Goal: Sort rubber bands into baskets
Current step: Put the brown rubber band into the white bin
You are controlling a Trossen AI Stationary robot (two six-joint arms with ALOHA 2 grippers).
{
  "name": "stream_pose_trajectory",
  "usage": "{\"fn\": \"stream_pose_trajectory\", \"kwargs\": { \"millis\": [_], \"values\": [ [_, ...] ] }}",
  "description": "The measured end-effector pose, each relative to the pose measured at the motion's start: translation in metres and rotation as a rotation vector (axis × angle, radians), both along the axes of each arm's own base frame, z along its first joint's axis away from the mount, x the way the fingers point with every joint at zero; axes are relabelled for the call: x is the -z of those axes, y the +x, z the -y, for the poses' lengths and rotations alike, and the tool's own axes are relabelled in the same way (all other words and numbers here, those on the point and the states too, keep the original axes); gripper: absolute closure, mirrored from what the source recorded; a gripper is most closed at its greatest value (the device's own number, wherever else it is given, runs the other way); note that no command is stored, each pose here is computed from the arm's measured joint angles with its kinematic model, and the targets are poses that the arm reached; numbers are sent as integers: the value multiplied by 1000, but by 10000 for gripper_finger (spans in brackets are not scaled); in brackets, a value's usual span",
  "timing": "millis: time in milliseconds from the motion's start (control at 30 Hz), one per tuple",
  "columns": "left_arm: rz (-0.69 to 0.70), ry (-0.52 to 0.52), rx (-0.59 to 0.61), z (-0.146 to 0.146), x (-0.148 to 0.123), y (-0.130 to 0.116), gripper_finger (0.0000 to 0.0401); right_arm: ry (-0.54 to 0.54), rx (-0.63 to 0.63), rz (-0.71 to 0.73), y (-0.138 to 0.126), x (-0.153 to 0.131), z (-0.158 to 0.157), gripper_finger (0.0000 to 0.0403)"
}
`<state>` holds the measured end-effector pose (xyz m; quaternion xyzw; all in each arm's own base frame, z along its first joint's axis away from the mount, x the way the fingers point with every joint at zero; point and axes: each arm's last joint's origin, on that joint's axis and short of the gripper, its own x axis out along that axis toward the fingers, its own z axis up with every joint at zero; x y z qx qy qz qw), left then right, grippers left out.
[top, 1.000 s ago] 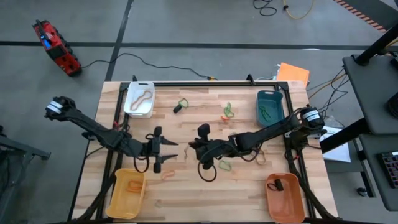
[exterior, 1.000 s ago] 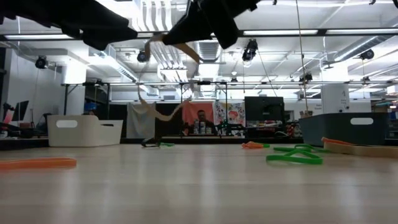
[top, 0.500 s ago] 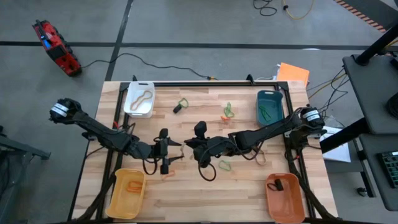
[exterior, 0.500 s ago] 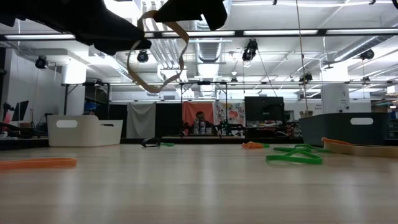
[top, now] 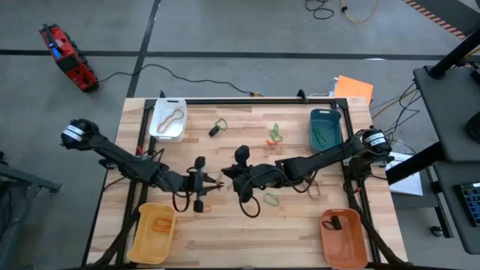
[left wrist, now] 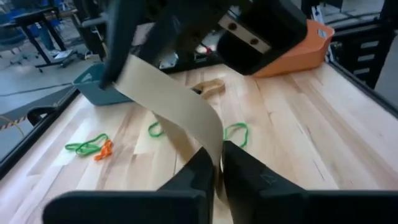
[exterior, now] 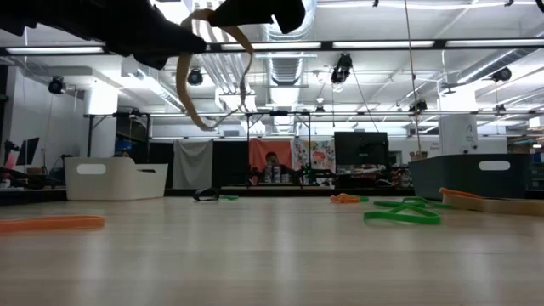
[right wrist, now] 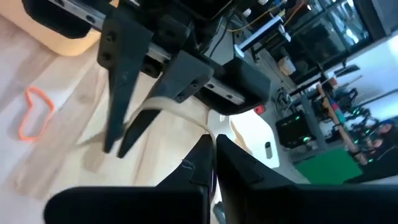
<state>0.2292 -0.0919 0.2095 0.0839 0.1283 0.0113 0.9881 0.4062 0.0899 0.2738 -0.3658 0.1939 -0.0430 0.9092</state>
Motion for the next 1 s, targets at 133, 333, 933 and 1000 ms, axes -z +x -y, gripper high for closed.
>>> {"fn": "stream_pose_trajectory", "kwargs": {
  "millis": [133,333,933,1000],
  "values": [
    [30,7,-18,-2,-7,-3,399,59,22,-4,-1,2,0,378],
    [75,15,-16,-6,-20,-11,401,128,58,0,-1,2,3,308],
    [131,80,-701,-102,-63,-50,401,196,254,-79,-21,-3,15,196],
    [74,69,-791,-118,-67,-53,401,204,260,-85,-21,-1,15,197]
  ]
}}
